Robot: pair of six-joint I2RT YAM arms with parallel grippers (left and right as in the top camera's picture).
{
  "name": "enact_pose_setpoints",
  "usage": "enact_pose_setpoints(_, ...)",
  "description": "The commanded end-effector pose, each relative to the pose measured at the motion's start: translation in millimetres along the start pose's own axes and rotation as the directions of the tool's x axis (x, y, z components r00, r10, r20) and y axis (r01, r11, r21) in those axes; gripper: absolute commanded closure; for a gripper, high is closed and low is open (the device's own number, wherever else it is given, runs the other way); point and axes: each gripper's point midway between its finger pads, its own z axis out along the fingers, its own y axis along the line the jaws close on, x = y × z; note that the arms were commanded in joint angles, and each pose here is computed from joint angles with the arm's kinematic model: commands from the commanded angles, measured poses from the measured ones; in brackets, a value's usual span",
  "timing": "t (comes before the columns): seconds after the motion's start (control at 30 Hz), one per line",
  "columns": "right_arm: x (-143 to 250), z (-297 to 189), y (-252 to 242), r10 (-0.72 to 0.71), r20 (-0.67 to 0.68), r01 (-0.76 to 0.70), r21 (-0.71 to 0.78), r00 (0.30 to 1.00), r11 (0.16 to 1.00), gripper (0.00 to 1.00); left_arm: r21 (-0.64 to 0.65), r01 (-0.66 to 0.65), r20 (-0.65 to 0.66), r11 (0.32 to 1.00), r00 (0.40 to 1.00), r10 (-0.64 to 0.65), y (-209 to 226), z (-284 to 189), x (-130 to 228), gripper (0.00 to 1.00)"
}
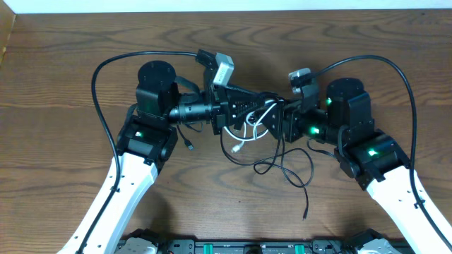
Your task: Untangle cables
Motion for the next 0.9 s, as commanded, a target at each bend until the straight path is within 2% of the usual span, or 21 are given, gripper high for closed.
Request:
enact_pose_setpoints(0.0, -11.7, 1.3, -30.6, 0.171, 0.099, -0.186, 0.161, 0.980, 0.969, 0.63, 0.060, -0.010, -0.010, 0.998, 1.000, 0.010, -18.1, 0.3, -3.9, 0.92)
enact_pose_setpoints(0.03, -12.4, 0.7, -37.2, 0.176, 0.113, -0.195, 0.193, 0.978, 0.962, 0.80, 0.068, -0.010, -0.013, 0.998, 1.000, 0.011, -19.3, 0.1, -3.4, 0.92)
enact_pose_setpoints(0.07, -11.9, -0.9, -45.1, 0.176, 0.125, -0.201, 0.234, 0.976, 0.951, 0.90, 0.077, -0.012, -0.016, 0.997, 1.000, 0.013, -21.1, -0.1, -3.1, 0.92)
enact_pose_setpoints(0.1, -9.2, -2.8, -55.2, 0.180, 0.131, -0.211, 0.285, 0.975, 0.935, 0.96, 0.085, -0.017, -0.017, 0.996, 1.000, 0.019, -22.7, -0.3, -3.3, 0.92)
enact_pose_setpoints(0.13, -5.2, -5.3, -63.9, 0.184, 0.131, -0.218, 0.332, 0.974, 0.918, 0.99, 0.087, -0.019, -0.015, 0.996, 1.000, 0.020, -23.0, -0.5, -4.0, 0.92)
enact_pose_setpoints(0.23, 10.6, -11.4, -79.3, 0.206, 0.100, -0.229, 0.417, 0.973, 0.879, 0.99, 0.089, -0.043, -0.003, 0.995, 0.999, 0.043, -24.2, -0.9, -7.4, 0.92)
enact_pose_setpoints(0.4, 20.0, -13.2, -81.9, 0.187, 0.052, -0.190, 0.438, 0.981, 0.878, 0.99, 0.064, -0.073, 0.026, 0.995, 0.997, 0.071, -20.7, -2.2, -14.8, 0.92)
enact_pose_setpoints(0.63, 25.6, -25.2, -84.0, 0.163, 0.022, -0.155, 0.457, 0.986, 0.876, 0.99, -0.057, -0.066, 0.089, 0.996, 0.994, 0.071, 9.5, -27.4, -31.4, 0.92)
enact_pose_setpoints(0.87, 18.6, -47.1, -75.9, 0.132, 0.053, -0.142, 0.435, 0.990, 0.889, 0.99, -0.164, 0.033, 0.166, 0.986, 0.986, -0.006, 40.1, -65.4, -46.4, 0.92)
